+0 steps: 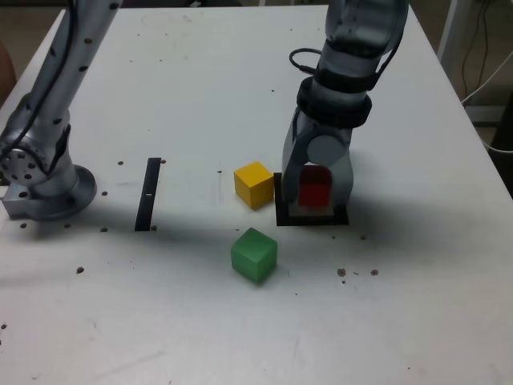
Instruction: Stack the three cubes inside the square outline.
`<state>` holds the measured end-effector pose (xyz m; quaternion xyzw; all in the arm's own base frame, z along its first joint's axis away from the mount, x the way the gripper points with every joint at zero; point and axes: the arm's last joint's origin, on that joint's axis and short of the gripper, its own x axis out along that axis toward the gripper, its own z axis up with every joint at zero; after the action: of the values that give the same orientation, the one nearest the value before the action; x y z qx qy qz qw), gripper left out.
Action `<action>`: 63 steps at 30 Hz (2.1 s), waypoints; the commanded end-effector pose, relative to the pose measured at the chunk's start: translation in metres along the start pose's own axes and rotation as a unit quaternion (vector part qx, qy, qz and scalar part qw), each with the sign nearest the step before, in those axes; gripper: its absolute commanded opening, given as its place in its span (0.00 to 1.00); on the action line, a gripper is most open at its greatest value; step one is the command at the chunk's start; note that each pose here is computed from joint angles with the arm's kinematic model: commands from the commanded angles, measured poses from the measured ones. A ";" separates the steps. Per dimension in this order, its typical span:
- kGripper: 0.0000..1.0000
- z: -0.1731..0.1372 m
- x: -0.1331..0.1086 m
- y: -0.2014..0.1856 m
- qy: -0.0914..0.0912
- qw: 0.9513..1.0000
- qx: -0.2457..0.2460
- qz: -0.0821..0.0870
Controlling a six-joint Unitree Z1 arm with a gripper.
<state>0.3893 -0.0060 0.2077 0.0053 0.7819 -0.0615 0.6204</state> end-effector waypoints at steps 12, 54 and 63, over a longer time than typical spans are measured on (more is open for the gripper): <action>0.96 0.000 0.006 0.000 -0.006 1.000 0.003 -0.003; 0.99 -0.077 -0.048 -0.006 -0.016 0.998 -0.018 0.053; 0.99 -0.098 -0.043 -0.008 -0.007 0.999 -0.025 0.047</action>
<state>0.3067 -0.0007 0.2706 0.0281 0.7796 -0.0123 0.6256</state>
